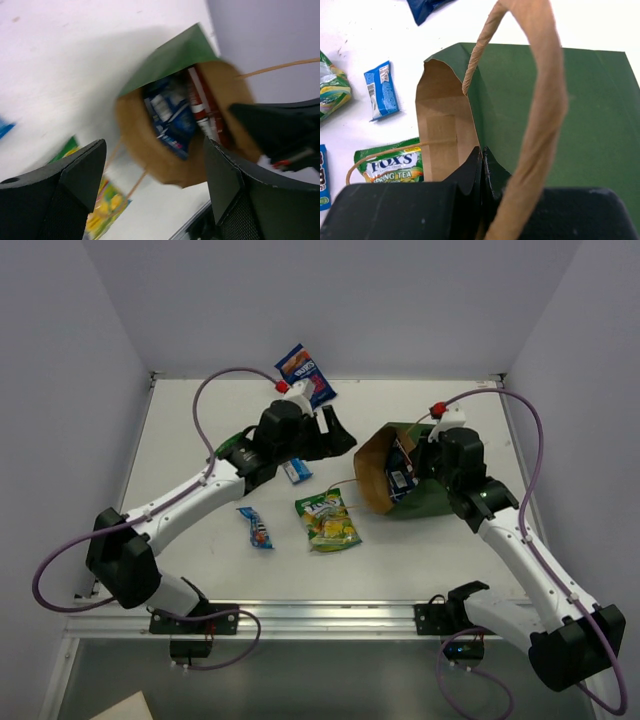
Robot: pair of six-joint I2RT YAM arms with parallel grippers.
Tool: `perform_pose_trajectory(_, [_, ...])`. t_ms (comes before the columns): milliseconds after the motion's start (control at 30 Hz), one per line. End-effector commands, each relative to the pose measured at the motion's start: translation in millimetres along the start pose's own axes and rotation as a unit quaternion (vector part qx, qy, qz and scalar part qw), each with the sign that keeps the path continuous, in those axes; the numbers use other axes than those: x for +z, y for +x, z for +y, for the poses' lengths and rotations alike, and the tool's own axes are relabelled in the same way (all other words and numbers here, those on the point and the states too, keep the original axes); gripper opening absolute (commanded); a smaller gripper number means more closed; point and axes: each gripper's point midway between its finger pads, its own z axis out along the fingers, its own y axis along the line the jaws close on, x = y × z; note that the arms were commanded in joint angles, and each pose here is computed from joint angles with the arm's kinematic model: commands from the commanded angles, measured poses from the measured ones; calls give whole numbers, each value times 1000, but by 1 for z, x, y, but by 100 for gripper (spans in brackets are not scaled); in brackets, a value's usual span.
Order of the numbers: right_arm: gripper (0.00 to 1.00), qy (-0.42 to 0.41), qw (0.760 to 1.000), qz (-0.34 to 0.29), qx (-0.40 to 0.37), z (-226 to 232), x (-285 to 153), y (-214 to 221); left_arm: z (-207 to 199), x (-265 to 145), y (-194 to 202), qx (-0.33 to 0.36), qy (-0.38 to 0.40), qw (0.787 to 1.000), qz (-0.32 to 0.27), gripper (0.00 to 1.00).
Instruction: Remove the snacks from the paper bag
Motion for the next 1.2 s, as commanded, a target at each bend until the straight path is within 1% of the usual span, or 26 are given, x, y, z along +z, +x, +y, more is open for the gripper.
perform_pose_trajectory(0, [0,-25,999,-31,1,12,-7,-29,-17,28,9,8,3,1000,14,82])
perform_pose_trajectory(33, [0,-28,999,-32,1,13,-7,-30,-23,43,20,6,6,999,31,79])
perform_pose_trajectory(67, [0,-30,999,-35,2,14,-8,-33,-28,50,25,7,12,999,38,78])
perform_pose_trajectory(100, [0,-33,999,-35,3,16,-8,-34,-39,56,24,9,23,999,35,78])
perform_pose_trajectory(133, [0,-36,999,-34,5,17,-9,-35,-41,68,40,15,18,999,49,77])
perform_pose_trajectory(233, [0,-46,998,-37,10,22,-13,-39,-47,88,61,14,14,998,64,75])
perform_pose_trajectory(300, [0,-48,998,-41,16,23,-14,-42,-51,96,66,11,16,998,60,75])
perform_pose_trajectory(333, [0,-50,998,-42,18,24,-14,-42,-54,102,75,10,16,998,65,75])
perform_pose_trajectory(433, [0,-51,997,-43,30,25,-15,-43,-50,111,91,6,6,997,80,75])
perform_pose_trajectory(467, [0,-52,997,-44,34,25,-16,-44,-45,114,92,7,-6,997,74,75])
perform_pose_trajectory(600, [0,-76,995,-45,48,34,-17,-41,-36,126,107,2,-23,996,83,74])
perform_pose_trajectory(667, [0,-83,994,-42,52,37,-16,-41,-33,134,116,1,-27,995,91,72])
perform_pose_trajectory(800, [0,-112,991,-35,64,48,-16,-38,-37,145,116,-9,-21,996,83,66])
perform_pose_trajectory(867, [0,-117,990,-35,67,50,-15,-39,-36,151,117,-9,-22,997,80,59])
perform_pose_trajectory(900, [0,-118,990,-35,67,50,-15,-38,-36,152,115,-9,-24,997,76,54])
perform_pose_trajectory(933, [0,-117,990,-35,66,50,-14,-38,-37,154,116,-9,-24,997,77,39])
perform_pose_trajectory(1000, [0,-112,991,-37,58,47,-14,-36,-35,153,116,-6,-28,997,77,24])
perform_pose_trajectory(1033, [0,-102,992,-40,55,43,-12,-36,-35,150,112,-3,-29,997,71,9])
perform_pose_trajectory(1100, [0,-88,995,-36,41,36,-9,-30,-36,144,106,4,-31,997,65,0])
perform_pose_trajectory(1167, [0,-67,997,-32,31,27,-5,-22,-42,129,93,14,-27,998,54,0])
